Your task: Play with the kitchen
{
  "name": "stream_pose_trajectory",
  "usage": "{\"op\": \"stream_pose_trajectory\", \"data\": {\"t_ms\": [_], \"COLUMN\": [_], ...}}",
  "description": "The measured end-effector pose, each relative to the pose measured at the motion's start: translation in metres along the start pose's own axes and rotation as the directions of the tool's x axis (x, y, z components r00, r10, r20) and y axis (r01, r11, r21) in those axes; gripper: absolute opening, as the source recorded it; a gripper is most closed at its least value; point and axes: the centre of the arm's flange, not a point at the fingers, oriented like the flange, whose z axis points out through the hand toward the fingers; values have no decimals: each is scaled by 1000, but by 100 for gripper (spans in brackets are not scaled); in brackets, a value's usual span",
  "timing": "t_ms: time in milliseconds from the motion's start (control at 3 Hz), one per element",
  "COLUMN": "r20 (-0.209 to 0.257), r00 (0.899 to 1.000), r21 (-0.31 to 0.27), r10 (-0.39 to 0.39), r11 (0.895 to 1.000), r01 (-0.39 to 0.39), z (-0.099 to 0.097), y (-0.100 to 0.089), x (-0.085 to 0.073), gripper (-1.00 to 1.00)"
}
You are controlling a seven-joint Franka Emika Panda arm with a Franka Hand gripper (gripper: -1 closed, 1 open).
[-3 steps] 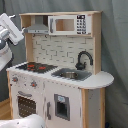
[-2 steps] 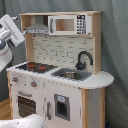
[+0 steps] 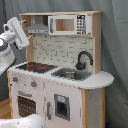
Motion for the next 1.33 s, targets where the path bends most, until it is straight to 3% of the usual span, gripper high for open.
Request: {"op": "stream_pose_trajectory", "data": {"t_ms": [333, 667, 1333], "r20": [94, 177, 268], "r00": [995, 982, 959], "r21": [-7, -14, -38], "r10": [27, 58, 96], "r11": [1000, 998, 995], "r01": [-26, -57, -89], "z": [15, 20, 24], "y": [-5, -10, -26], "x": [-13, -20, -7], "gripper": [100, 100, 100]}}
